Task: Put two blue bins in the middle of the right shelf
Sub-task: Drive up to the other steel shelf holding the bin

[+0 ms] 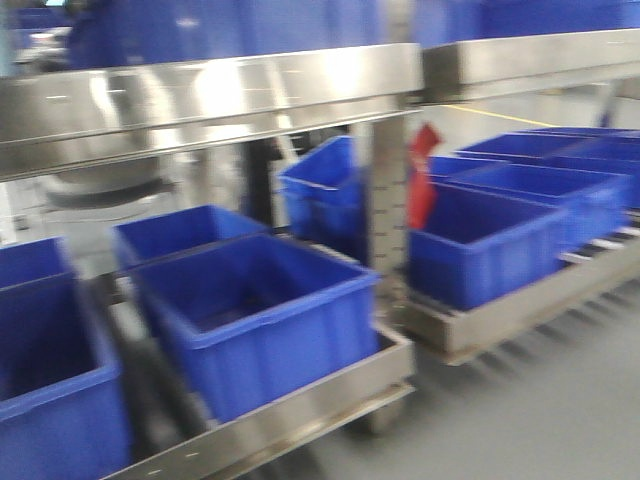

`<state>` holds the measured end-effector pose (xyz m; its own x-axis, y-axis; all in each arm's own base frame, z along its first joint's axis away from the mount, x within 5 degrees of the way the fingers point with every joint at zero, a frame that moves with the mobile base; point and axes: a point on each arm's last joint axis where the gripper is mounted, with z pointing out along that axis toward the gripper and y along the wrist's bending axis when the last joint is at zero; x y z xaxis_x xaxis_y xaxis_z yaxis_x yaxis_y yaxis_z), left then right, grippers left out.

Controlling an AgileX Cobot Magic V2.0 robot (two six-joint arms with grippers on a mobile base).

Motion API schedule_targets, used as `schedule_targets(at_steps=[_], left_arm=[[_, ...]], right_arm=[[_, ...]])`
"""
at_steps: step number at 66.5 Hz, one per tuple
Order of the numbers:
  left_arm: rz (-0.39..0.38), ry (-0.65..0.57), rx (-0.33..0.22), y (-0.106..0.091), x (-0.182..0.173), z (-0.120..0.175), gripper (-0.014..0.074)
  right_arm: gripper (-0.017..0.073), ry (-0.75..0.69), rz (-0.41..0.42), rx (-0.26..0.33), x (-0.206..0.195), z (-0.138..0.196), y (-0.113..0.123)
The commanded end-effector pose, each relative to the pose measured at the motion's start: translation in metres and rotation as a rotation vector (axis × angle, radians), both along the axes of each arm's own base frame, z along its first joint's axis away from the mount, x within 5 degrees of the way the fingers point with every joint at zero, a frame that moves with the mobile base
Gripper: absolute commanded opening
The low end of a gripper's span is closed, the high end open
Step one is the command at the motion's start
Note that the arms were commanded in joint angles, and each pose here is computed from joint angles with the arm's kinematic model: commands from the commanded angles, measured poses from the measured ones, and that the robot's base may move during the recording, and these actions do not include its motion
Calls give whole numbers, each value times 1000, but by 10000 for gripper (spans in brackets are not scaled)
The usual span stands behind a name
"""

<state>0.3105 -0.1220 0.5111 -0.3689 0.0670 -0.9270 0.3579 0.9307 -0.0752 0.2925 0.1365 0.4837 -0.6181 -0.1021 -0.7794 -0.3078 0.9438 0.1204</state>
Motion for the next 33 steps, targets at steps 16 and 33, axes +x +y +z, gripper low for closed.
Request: schedule_targets(at_steps=[16, 33], left_arm=[[-7, -95, -70, 1, -7, 17, -111], [-7, -95, -70, 1, -7, 17, -111]], right_arm=[[-151, -32, 9, -33, -1, 4, -3], [-151, -32, 9, -33, -1, 4, -3]])
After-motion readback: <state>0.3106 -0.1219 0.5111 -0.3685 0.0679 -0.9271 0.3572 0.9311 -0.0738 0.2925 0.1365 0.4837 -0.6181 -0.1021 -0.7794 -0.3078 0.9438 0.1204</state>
